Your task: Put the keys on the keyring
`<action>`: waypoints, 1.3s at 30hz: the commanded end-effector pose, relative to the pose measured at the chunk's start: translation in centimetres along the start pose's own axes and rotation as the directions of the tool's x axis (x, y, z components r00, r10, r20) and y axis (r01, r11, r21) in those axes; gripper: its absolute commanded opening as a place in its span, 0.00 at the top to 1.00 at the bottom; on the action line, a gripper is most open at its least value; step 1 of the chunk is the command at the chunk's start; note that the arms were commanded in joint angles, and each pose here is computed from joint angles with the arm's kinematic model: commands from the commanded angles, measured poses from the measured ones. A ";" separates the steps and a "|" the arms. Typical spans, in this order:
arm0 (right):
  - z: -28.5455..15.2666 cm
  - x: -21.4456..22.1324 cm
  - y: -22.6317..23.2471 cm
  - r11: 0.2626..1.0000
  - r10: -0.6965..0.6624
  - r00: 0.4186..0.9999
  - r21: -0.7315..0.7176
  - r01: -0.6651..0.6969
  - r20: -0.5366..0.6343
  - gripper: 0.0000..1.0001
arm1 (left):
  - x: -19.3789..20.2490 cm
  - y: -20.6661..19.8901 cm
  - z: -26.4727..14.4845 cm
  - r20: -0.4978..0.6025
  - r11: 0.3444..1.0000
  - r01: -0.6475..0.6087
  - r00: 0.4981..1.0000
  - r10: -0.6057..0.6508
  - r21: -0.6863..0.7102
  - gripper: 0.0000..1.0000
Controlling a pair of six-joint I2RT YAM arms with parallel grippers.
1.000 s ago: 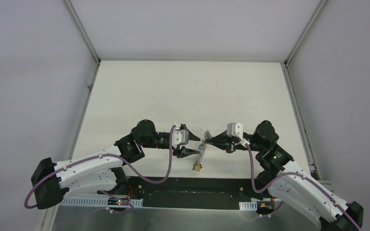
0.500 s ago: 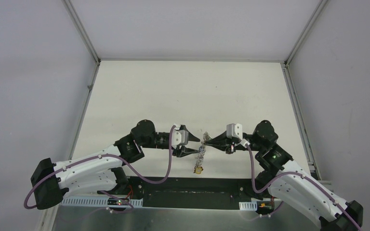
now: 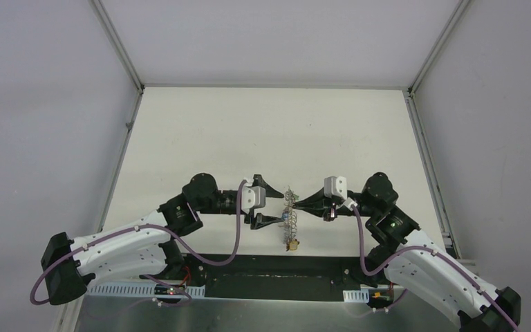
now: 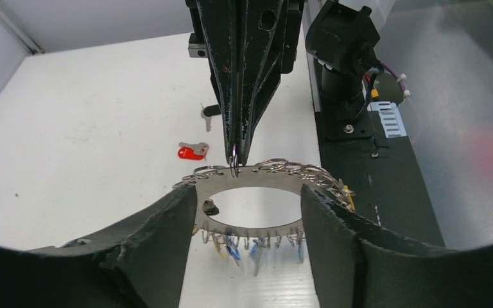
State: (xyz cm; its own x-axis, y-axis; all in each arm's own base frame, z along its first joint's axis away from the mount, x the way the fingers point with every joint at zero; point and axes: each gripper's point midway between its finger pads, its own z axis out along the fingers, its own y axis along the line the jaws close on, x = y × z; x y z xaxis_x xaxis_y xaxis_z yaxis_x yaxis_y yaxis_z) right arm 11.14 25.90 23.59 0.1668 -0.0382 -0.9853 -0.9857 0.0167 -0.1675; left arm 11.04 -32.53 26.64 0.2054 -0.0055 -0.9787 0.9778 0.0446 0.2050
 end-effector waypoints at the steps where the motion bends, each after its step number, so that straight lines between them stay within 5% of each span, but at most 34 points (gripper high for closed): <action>1: 0.3 -3.2 -2.2 0.996 -0.012 0.998 0.088 0.007 0.058 1.00 | -0.7 0.7 -0.5 0.016 0.996 0.054 0.998 -0.053 -0.070 0.33; 9: 1.0 -4.3 -5.0 0.980 0.098 0.994 0.169 -0.105 0.049 1.00 | -1.6 0.6 -1.8 0.018 0.995 0.034 0.999 -0.033 -0.092 0.20; 12: 1.1 -4.4 -6.5 0.969 0.129 0.991 0.208 -0.136 0.047 1.00 | -2.0 0.7 -2.5 0.031 0.992 0.037 0.999 -0.034 -0.117 0.01; 19: -0.1 -4.4 -11.0 0.894 0.296 0.951 0.326 -0.307 0.085 1.00 | -3.3 0.7 -5.0 0.092 0.977 0.080 0.994 -0.063 -0.198 0.01; 29: -3.2 -1.7 -17.3 0.619 0.597 0.795 0.568 -0.542 0.107 1.00 | 0.6 2.0 -7.0 0.027 0.813 0.406 0.900 -0.436 -0.417 0.01; 35: -5.4 -3.1 -18.7 0.577 0.535 0.827 0.640 -0.508 0.173 1.00 | 5.1 2.0 -5.5 -0.043 0.713 0.507 0.800 -0.598 -0.485 0.01; 39: -7.4 -4.0 -19.7 0.507 0.499 0.843 0.722 -0.471 0.201 1.00 | 7.0 1.8 -3.2 -0.101 0.727 0.518 0.780 -0.618 -0.450 0.06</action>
State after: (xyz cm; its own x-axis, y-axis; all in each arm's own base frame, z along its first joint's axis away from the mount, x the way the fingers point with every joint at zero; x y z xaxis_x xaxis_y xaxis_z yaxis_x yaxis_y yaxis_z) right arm 28.60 20.14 25.08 -0.4973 0.0810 -0.8638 -0.5965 0.6910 0.4083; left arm 13.82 -27.37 19.41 -0.4150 0.0970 -0.9047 0.8027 0.5071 -0.3139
